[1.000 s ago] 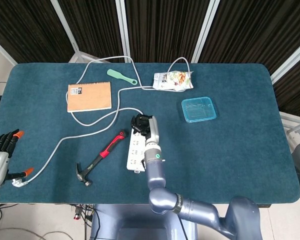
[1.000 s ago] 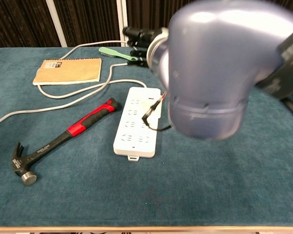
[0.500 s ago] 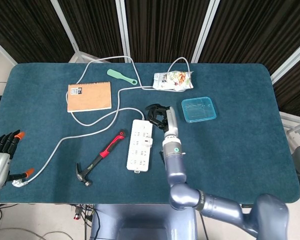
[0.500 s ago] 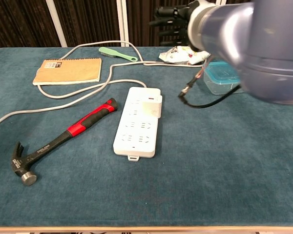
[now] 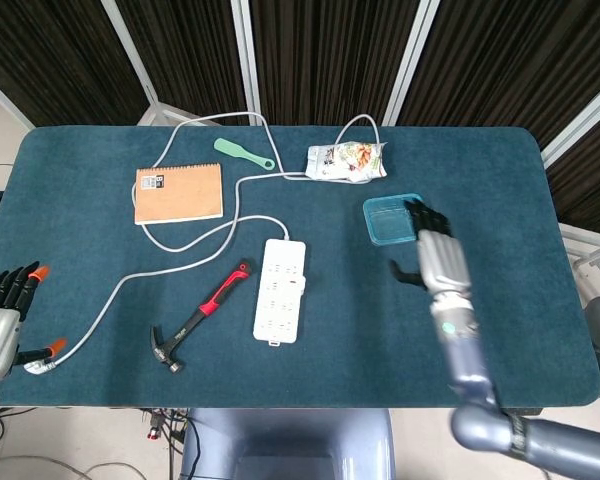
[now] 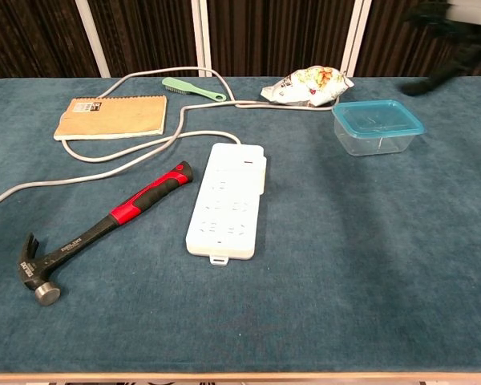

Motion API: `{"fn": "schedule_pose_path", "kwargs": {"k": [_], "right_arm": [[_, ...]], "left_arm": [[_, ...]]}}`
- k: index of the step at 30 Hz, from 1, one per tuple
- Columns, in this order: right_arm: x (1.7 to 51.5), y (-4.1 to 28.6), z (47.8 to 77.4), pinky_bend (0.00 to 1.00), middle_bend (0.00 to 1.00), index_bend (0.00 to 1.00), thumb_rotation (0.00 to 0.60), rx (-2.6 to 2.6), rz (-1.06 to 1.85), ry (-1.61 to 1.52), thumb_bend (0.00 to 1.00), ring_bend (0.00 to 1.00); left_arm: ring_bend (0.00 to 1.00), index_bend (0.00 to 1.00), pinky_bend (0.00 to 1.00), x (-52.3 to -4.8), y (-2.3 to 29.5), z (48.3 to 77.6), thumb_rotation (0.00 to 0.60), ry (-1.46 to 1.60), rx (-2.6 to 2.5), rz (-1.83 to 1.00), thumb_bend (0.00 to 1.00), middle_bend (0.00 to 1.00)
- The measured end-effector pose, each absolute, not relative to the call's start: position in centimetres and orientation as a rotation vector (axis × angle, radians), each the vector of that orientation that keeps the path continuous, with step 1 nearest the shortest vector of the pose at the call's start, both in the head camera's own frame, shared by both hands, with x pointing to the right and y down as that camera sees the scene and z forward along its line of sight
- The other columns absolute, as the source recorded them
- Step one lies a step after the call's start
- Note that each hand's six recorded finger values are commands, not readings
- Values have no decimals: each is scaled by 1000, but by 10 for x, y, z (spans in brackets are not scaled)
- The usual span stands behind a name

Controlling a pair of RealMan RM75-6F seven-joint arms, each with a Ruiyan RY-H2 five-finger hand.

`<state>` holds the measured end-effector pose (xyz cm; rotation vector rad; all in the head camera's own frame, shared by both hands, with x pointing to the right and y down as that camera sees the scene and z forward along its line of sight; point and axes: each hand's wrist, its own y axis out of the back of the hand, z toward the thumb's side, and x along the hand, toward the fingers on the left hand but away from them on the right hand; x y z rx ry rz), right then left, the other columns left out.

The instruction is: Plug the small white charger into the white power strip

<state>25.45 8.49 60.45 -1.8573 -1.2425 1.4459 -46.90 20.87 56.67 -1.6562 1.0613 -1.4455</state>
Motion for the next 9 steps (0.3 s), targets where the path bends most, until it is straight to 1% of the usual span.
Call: {"fn": "schedule_pose_path", "kwargs": {"k": [4, 9], "right_arm": [[309, 117, 586, 0, 0, 0, 600, -1682, 1516, -1064, 392, 0], [354, 162, 569, 0, 0, 0, 600, -1579, 1545, -969, 391, 0]], "left_arm": [[0, 0, 0, -470, 209, 566, 600, 1044, -1634, -1454, 0, 0], [0, 0, 0, -471, 212, 565, 600, 1016, -1588, -1463, 0, 0]]}}
